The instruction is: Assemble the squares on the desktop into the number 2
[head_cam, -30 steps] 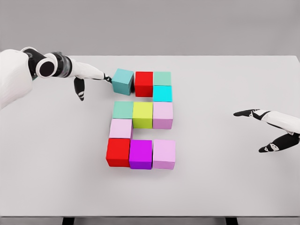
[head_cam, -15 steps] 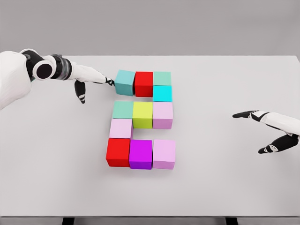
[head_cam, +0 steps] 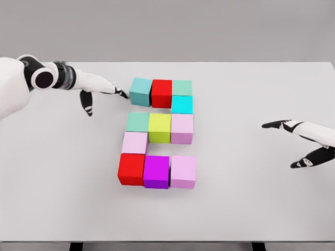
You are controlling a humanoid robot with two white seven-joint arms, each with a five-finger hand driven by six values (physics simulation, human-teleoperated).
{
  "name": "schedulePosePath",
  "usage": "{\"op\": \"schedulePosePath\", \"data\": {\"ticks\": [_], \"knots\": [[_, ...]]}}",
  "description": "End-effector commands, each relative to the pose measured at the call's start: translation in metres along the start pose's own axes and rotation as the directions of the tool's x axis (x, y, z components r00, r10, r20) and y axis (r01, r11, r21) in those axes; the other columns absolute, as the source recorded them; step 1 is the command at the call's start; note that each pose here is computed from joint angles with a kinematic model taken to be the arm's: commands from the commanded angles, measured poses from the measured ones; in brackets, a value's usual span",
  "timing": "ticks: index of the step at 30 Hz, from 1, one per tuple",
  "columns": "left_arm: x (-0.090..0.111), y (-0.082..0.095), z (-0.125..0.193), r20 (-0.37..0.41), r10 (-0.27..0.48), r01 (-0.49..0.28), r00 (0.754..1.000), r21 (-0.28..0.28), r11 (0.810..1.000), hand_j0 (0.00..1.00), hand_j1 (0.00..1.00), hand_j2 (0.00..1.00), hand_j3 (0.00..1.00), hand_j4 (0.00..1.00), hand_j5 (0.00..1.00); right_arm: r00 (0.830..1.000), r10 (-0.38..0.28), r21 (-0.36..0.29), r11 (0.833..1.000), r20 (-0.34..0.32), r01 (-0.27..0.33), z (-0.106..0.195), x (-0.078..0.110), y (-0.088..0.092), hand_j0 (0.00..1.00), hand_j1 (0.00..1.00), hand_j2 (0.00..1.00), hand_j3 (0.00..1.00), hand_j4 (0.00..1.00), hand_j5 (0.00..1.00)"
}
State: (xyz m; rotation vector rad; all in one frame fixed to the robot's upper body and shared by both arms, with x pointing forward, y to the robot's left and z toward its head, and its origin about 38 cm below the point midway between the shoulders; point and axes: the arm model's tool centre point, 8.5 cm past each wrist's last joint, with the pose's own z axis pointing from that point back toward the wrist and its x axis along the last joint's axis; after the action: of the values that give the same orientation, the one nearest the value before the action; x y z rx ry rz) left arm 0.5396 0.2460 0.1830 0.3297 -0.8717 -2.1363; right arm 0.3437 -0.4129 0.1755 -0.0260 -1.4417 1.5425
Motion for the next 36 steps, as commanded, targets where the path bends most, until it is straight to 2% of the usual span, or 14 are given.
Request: {"op": "schedulePosePath", "data": {"ticks": [1,4,7,11,18,20,21,25,27,30,36], "knots": [[-0.008,-0.004,0.007,-0.011,0.013,-0.013,1.0,0.004,1.0,1.0,1.0,1.0,1.0,1.0,1.0,1.0,-0.01,-0.008,1.0,-0.009,0.01,0.002,-0.003,-0.001,1.0,1.0,1.0,1.0,1.0,1.0],[-0.008,-0.004,0.007,-0.01,0.012,-0.012,1.0,0.004,1.0,1.0,1.0,1.0,1.0,1.0,1.0,1.0,-0.01,-0.005,1.0,-0.005,0.01,0.002,-0.002,0.0,1.0,1.0,1.0,1.0,1.0,1.0],[-0.01,-0.004,0.017,0.037,-0.017,0.016,0.999,0.022,1.0,1.0,1.0,1.0,1.0,1.0,1.0,1.0,-0.017,-0.001,1.0,0.0,0.017,-0.001,-0.002,0.003,1.0,1.0,1.0,1.0,1.0,1.0],[-0.008,-0.006,0.017,0.059,-0.029,0.027,0.998,0.021,0.999,1.0,1.0,1.0,1.0,1.0,1.0,1.0,-0.006,-0.013,1.0,0.008,0.006,0.0,0.002,-0.002,1.0,1.0,1.0,1.0,1.0,1.0],[-0.011,-0.007,0.017,0.05,-0.021,0.02,0.999,0.021,1.0,1.0,1.0,1.0,1.0,1.0,1.0,1.0,-0.003,-0.028,1.0,-0.015,0.002,0.008,-0.002,-0.008,1.0,1.0,1.0,1.0,1.0,1.0],[-0.012,-0.007,0.017,0.038,-0.013,0.012,0.999,0.019,1.0,1.0,1.0,1.0,1.0,1.0,1.0,1.0,-0.017,-0.013,1.0,0.016,0.017,-0.003,0.002,0.003,1.0,1.0,1.0,1.0,1.0,1.0],[-0.011,-0.005,0.016,0.042,-0.015,0.014,0.999,0.023,1.0,1.0,1.0,1.0,1.0,1.0,1.0,0.999,-0.002,-0.001,1.0,0.036,0.002,-0.006,0.01,0.003,1.0,1.0,1.0,1.0,1.0,1.0],[-0.006,-0.002,0.011,0.052,-0.021,0.02,0.998,0.024,1.0,1.0,1.0,1.0,1.0,1.0,1.0,0.999,0.011,0.007,1.0,0.048,-0.011,-0.006,0.015,0.002,1.0,1.0,1.0,1.0,1.0,1.0],[-0.004,-0.002,0.009,0.056,-0.022,0.021,0.998,0.024,1.0,1.0,1.0,1.0,1.0,1.0,1.0,0.999,0.011,-0.003,1.0,0.03,-0.011,-0.003,0.01,-0.002,1.0,1.0,1.0,1.0,1.0,1.0],[-0.002,-0.001,0.006,0.057,-0.019,0.018,0.998,0.023,1.0,1.0,1.0,1.0,1.0,1.0,1.0,0.998,0.01,0.004,1.0,0.069,-0.011,-0.013,0.019,0.004,1.0,1.0,1.0,1.0,1.0,1.0],[-0.009,-0.004,0.006,0.038,-0.002,0.001,0.999,0.016,1.0,1.0,1.0,1.0,1.0,1.0,1.0,0.999,0.012,0.006,1.0,0.041,-0.012,-0.005,0.014,0.001,1.0,1.0,1.0,1.0,1.0,1.0]]}}
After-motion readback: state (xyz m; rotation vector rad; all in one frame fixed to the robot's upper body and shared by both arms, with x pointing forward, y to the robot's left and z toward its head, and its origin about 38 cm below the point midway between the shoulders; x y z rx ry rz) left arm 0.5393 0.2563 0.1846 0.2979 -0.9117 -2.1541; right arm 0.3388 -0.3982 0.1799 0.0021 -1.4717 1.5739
